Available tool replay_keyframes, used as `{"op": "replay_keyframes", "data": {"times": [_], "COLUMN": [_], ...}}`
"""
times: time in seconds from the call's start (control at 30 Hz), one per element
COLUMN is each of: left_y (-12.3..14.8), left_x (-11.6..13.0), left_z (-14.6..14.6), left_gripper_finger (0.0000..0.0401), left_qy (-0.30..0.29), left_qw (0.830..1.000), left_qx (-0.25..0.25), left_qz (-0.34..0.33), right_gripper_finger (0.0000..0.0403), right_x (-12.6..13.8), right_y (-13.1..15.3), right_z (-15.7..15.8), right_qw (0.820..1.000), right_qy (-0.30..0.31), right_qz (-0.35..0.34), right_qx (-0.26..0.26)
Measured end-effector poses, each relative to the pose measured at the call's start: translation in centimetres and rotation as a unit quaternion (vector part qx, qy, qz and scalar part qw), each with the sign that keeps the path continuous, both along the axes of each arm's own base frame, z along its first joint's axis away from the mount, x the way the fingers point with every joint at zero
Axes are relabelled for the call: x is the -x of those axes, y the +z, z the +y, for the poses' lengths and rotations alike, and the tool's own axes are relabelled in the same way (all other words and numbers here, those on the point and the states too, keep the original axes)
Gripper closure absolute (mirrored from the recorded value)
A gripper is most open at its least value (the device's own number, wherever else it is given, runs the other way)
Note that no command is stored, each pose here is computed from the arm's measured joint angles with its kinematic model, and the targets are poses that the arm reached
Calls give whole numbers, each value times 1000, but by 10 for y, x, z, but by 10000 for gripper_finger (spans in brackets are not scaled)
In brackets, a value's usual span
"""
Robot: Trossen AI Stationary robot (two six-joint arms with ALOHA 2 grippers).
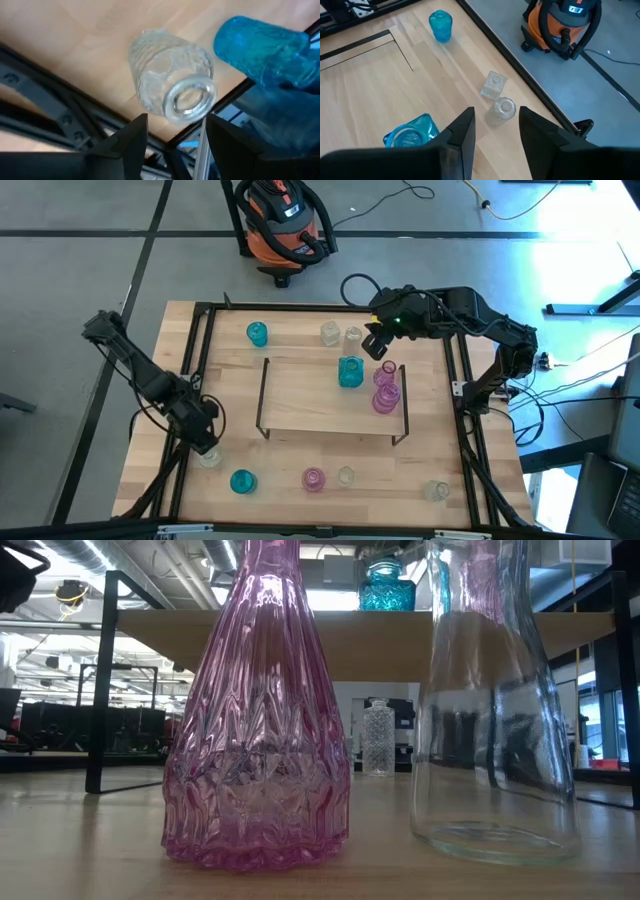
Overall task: Sort vases onto shelf
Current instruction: Put the bottom left transparent vase on the shelf
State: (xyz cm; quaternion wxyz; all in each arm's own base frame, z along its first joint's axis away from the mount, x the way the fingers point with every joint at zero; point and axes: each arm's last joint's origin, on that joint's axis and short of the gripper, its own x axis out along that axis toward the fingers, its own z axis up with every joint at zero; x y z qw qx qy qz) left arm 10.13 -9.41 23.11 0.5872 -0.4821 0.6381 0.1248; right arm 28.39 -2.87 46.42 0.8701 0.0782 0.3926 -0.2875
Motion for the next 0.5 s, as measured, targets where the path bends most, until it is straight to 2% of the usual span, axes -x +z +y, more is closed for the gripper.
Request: {"op": "replay_keyframes", "data": {"times": [0.33, 0.5], "left_y": [-25, -29], "left_x": [1, -2], "left_z": [-5, -6], "left_gripper_finger": [209, 209], "left_qy": [-4, -1], "left_qw": [999, 999], "left_qx": [-25, -40], "left_qz": [24, 25], "right_gripper_finger": [274, 274], "right_x": [0, 0], "right_y": [0, 0], "right_z": [0, 0], "right_qw": [1000, 1000], "right_qy": [-9, -10], "right_qz": [-6, -6], "right_qx": [-7, -7]}}
